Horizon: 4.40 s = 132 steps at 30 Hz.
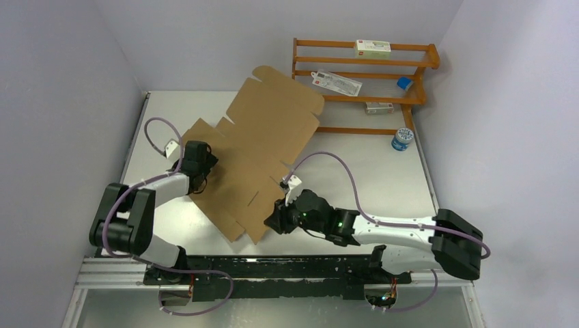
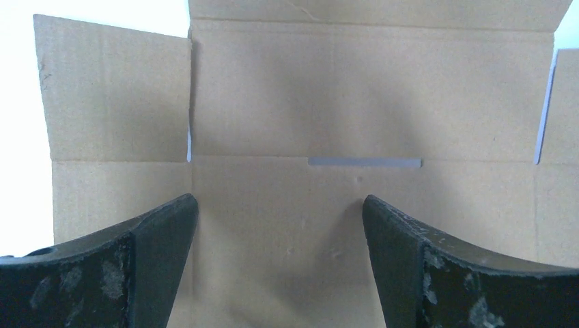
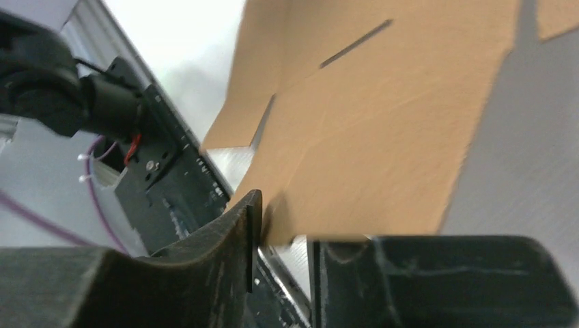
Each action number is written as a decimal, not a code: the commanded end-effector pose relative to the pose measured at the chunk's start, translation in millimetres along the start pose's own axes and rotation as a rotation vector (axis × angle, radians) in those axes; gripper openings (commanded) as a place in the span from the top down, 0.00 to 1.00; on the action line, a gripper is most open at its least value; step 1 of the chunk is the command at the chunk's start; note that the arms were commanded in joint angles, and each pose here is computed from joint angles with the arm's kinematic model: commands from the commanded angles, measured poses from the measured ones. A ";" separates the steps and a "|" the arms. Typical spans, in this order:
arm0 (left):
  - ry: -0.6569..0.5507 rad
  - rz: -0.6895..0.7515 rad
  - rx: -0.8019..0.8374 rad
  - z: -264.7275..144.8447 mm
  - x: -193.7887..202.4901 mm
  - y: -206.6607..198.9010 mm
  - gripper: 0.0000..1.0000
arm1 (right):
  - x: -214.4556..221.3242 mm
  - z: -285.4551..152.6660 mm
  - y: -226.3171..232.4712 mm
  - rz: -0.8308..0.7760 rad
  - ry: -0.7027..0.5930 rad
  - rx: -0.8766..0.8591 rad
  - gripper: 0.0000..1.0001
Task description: Fold the paper box
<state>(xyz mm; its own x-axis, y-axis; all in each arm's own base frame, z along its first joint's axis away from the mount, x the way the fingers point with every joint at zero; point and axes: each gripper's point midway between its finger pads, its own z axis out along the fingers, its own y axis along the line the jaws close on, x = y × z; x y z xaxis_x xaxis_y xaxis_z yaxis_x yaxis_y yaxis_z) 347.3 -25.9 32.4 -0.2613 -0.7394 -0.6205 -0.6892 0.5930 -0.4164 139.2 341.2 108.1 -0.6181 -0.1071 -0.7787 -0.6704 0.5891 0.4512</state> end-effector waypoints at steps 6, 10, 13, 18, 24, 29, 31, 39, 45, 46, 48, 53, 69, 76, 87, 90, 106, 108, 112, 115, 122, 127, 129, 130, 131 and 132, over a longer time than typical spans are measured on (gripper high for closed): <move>0.008 0.155 0.139 12.3 -14.6 -43.5 0.03 | -17.1 -56.4 -28.9 -0.077 -0.034 0.226 0.43; -0.021 0.140 0.135 -14.3 -31.1 -41.8 0.03 | -62.5 -84.1 -61.1 -0.157 -0.130 0.413 0.33; -0.023 0.152 0.142 -38.4 -32.5 -37.4 0.04 | -98.1 -83.7 -89.4 -0.163 -0.168 0.458 0.32; 0.039 0.170 0.242 -76.1 -12.2 -37.4 0.04 | -147.0 -73.9 -141.9 -0.125 -0.256 0.548 0.24; 0.182 0.182 0.257 -84.8 34.8 -4.3 0.04 | -193.0 -53.1 -209.8 -0.057 -0.296 0.534 0.20; 0.222 0.196 0.187 -77.5 53.5 26.0 0.03 | -189.7 -32.9 -263.0 0.050 -0.285 0.519 0.16; 0.222 0.202 0.166 -74.8 55.9 33.1 0.03 | -182.2 -29.3 -282.3 0.111 -0.289 0.512 0.17; 0.216 0.211 0.103 -64.1 60.4 46.5 0.03 | -162.4 -13.0 -321.2 0.229 -0.292 0.490 0.18; 0.182 0.190 0.035 -57.6 55.7 62.0 0.03 | -140.6 -1.1 -325.0 0.282 -0.248 0.441 0.32; 0.175 0.174 0.021 -56.3 53.6 63.7 0.02 | -138.8 -0.7 -322.1 0.289 -0.244 0.427 0.37; 0.163 0.141 -0.010 -53.4 47.8 66.0 0.03 | -137.9 -4.6 -313.4 0.296 -0.253 0.404 0.52; 0.107 0.050 -0.080 -40.9 24.3 65.8 0.03 | -124.9 -20.9 -280.8 0.316 -0.225 0.342 0.84; 0.145 0.111 -0.117 15.2 18.0 32.0 0.03 | -34.7 -80.2 -133.5 0.293 -0.142 0.272 0.90; 0.194 0.283 0.035 41.3 36.2 -34.1 0.03 | -7.9 -101.0 -107.8 0.294 -0.048 0.257 0.68; -0.024 0.372 0.162 -26.4 -23.3 -94.8 0.03 | -87.4 -123.5 -123.3 0.088 -0.109 0.466 0.37; -0.016 0.359 0.177 -49.5 -21.4 -79.1 0.03 | -115.3 -123.2 -143.4 0.020 -0.110 0.603 0.33; 0.268 0.298 0.236 -75.2 63.6 -10.5 0.03 | -164.2 -38.9 -175.1 -0.161 -0.010 0.621 0.11; 0.255 0.309 0.207 -70.2 62.1 -7.8 0.02 | -137.8 -22.2 -184.9 -0.153 0.061 0.607 0.11; 0.201 0.320 0.135 -56.9 54.4 -2.3 0.03 | -81.1 -11.8 -192.7 -0.125 0.203 0.581 0.11; 0.177 0.328 0.095 -47.1 50.6 -3.3 0.03 | -32.0 -11.1 -183.1 -0.103 0.320 0.542 0.11; 0.135 0.391 0.038 -20.7 44.4 -20.2 0.02 | 58.6 -17.3 -123.3 -0.065 0.483 0.435 0.11; 0.145 0.470 0.066 -3.2 47.8 -46.4 0.02 | 98.2 -16.8 -60.7 -0.118 0.564 0.315 0.10; 0.139 0.492 0.109 0.2 46.3 -63.3 0.02 | 102.2 -14.4 -32.2 -0.153 0.581 0.248 0.10; 0.137 0.496 0.143 -0.2 45.7 -72.8 0.02 | 101.3 -13.4 -20.6 -0.172 0.585 0.221 0.10; 0.118 0.497 0.178 -1.1 41.3 -83.5 0.02 | 95.8 -11.6 -10.2 -0.190 0.578 0.198 0.10; 0.101 0.495 0.201 -3.2 36.6 -91.0 0.02 | 88.4 -11.1 -5.3 -0.205 0.567 0.190 0.09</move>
<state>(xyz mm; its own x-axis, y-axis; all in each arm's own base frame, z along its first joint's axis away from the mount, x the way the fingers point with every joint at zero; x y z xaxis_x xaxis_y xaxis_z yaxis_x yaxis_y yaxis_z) 371.4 -91.9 25.1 -0.6249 -0.4187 -0.6589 -0.4263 0.8901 -0.1612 105.2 295.9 21.0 -0.6479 -0.5985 -0.4711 -0.7223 0.6792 0.1305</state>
